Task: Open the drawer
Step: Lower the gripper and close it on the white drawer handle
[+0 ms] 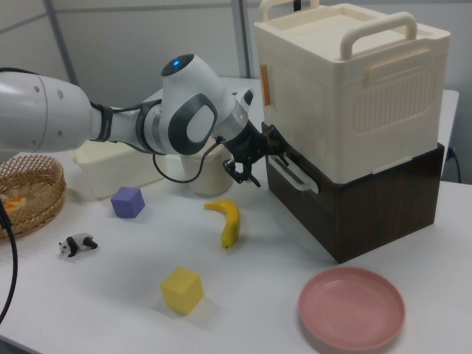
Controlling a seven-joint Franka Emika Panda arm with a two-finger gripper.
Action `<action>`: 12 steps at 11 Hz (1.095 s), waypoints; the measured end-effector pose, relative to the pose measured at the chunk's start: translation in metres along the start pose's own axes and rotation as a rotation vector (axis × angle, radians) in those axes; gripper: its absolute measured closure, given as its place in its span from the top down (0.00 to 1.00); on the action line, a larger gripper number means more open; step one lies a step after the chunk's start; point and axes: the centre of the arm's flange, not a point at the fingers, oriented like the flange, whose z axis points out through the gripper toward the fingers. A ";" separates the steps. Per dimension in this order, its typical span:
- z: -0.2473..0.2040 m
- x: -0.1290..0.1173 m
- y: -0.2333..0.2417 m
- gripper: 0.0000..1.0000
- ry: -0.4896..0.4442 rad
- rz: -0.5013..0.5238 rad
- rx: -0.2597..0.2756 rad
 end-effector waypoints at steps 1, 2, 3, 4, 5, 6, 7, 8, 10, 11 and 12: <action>0.003 0.001 -0.001 0.85 0.004 -0.002 -0.007; 0.006 0.003 -0.001 0.71 0.010 -0.005 -0.017; 0.007 0.005 -0.002 0.66 0.014 -0.007 -0.022; 0.010 0.007 -0.003 0.63 0.018 -0.010 -0.029; 0.012 0.008 -0.003 0.53 0.023 -0.012 -0.038; 0.011 0.008 0.001 0.36 0.030 -0.010 -0.054; 0.011 0.007 0.002 0.31 0.032 -0.010 -0.059; 0.011 0.007 0.002 0.31 0.032 -0.010 -0.059; 0.011 0.007 0.002 0.29 0.032 -0.009 -0.061; 0.011 0.007 0.002 0.26 0.033 -0.009 -0.061; 0.010 0.007 0.003 0.23 0.033 -0.009 -0.063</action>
